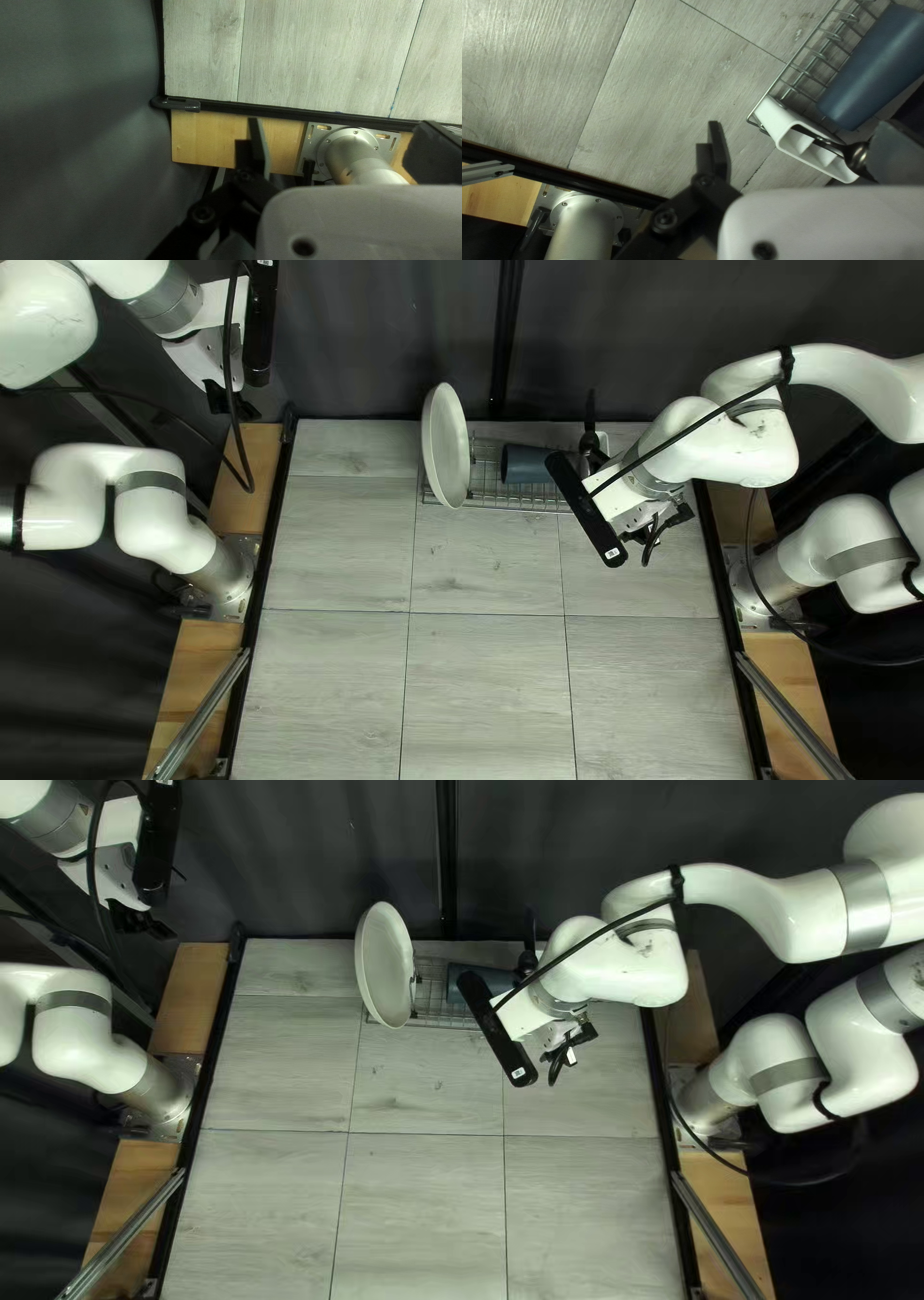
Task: Pick up and place plate onto table. Place down one fork to the left of the plate. Place spoon and knife to the right of the plate. Place cup above the knife and spoon
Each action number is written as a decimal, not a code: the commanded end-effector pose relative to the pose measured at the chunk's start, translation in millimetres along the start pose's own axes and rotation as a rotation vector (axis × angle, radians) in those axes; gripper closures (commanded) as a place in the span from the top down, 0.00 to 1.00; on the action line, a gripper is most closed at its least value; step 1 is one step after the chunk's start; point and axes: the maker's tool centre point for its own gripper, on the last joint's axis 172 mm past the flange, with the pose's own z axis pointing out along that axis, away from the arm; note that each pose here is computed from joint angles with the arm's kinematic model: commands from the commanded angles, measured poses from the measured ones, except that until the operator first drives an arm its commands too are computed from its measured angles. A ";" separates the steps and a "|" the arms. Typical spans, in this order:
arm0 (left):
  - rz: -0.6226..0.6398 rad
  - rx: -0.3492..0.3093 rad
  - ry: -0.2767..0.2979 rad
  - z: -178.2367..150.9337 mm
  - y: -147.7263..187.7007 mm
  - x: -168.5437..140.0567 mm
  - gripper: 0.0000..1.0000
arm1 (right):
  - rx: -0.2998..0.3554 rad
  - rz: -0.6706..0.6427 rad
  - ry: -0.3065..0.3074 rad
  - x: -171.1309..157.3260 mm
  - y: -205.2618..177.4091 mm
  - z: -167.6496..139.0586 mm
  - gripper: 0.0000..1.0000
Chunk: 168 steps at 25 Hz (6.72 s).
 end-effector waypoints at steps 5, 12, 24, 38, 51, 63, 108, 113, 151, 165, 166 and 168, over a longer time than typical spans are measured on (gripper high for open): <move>0.000 0.000 0.000 0.0 0.0 0.0 1.00 | 0.033 0.121 -0.098 -29.9 44.1 -0.4 1.00; 0.000 0.000 0.000 0.0 0.0 0.0 1.00 | 0.048 0.178 -0.111 -58.5 91.0 30.4 1.00; 0.000 0.000 0.000 0.0 0.0 0.0 1.00 | 0.128 0.241 -0.076 -84.5 129.0 71.8 1.00; 0.000 0.000 0.000 0.0 0.0 0.0 1.00 | 0.163 0.307 -0.081 -91.2 138.0 90.2 0.00; 0.000 0.000 0.000 0.0 0.0 0.0 1.00 | 0.131 0.350 -0.121 -91.7 116.6 49.9 0.00; 0.000 0.000 0.000 0.0 0.0 0.0 1.00 | 0.045 0.458 -0.162 -96.2 106.1 -61.9 0.00; 0.000 0.000 0.000 0.0 0.0 0.0 1.00 | 0.697 0.463 0.151 72.9 -185.2 57.1 0.00; 0.000 0.000 0.000 0.0 0.0 0.0 1.00 | 0.660 0.435 0.160 58.4 -178.3 86.6 0.00; 0.000 0.000 0.000 0.0 0.0 0.0 1.00 | 0.262 0.444 0.127 -9.6 -89.2 67.2 1.00; 0.000 0.000 0.000 0.0 0.0 0.0 1.00 | 0.210 0.449 0.107 -49.8 -18.0 42.7 1.00; 0.000 0.000 0.000 0.0 0.0 0.0 1.00 | 0.204 0.455 0.102 -59.4 1.6 37.3 1.00; 0.000 0.000 0.000 0.0 0.0 0.0 1.00 | 0.190 0.475 0.092 -74.0 31.9 30.3 1.00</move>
